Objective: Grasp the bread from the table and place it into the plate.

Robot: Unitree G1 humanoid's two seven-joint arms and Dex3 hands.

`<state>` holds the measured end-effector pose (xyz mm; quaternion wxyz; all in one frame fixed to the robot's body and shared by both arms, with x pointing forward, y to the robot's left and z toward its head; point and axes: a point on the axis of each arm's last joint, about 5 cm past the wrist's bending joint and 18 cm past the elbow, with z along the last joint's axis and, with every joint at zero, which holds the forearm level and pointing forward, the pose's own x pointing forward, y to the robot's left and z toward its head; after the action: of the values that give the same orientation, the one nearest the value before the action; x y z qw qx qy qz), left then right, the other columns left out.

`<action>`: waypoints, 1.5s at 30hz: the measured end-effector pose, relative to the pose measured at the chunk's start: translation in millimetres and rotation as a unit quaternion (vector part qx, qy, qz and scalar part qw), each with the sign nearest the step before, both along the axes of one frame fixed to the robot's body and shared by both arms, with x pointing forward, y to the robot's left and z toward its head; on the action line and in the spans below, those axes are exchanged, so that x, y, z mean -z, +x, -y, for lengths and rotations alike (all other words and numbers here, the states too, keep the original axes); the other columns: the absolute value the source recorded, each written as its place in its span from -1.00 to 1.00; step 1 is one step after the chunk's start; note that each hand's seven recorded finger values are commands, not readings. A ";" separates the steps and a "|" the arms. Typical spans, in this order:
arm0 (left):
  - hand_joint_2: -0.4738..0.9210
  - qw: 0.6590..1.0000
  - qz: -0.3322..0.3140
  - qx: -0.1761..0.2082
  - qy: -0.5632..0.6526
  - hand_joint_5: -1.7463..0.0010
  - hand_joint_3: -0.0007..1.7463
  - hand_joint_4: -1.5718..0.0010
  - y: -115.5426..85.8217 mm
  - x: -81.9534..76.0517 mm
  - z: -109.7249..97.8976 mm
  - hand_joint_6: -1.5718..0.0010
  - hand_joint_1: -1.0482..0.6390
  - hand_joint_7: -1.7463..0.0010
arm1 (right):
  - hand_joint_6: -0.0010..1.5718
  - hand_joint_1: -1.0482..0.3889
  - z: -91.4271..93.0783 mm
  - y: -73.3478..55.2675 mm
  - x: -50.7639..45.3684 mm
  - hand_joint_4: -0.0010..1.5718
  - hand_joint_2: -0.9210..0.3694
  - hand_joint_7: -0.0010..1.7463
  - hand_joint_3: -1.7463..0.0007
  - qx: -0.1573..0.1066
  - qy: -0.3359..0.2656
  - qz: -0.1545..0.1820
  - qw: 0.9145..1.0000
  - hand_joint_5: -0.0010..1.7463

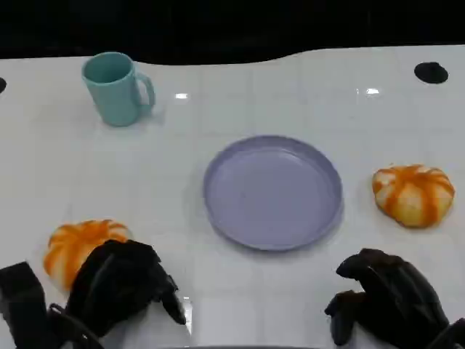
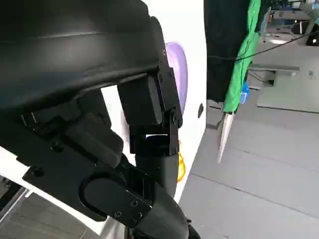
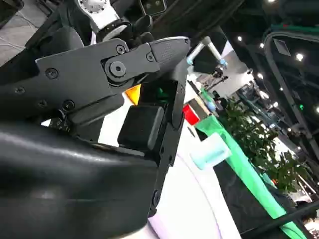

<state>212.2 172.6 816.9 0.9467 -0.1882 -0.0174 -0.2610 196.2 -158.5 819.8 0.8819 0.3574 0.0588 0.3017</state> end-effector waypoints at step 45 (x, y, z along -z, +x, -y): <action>1.00 0.873 0.227 -0.025 0.431 -0.83 -0.55 0.99 3.0 -70.4 -38.4 0.96 -1.00 0.38 | 1.00 -0.55 -0.8 0.2 0.1 0.96 -1.00 -0.58 0.98 -0.002 0.002 0.003 1.000 -0.12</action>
<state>215.2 211.0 887.3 0.9099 0.3037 -0.1223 -0.2548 196.4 -157.7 819.7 0.8806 0.3583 0.0567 0.3048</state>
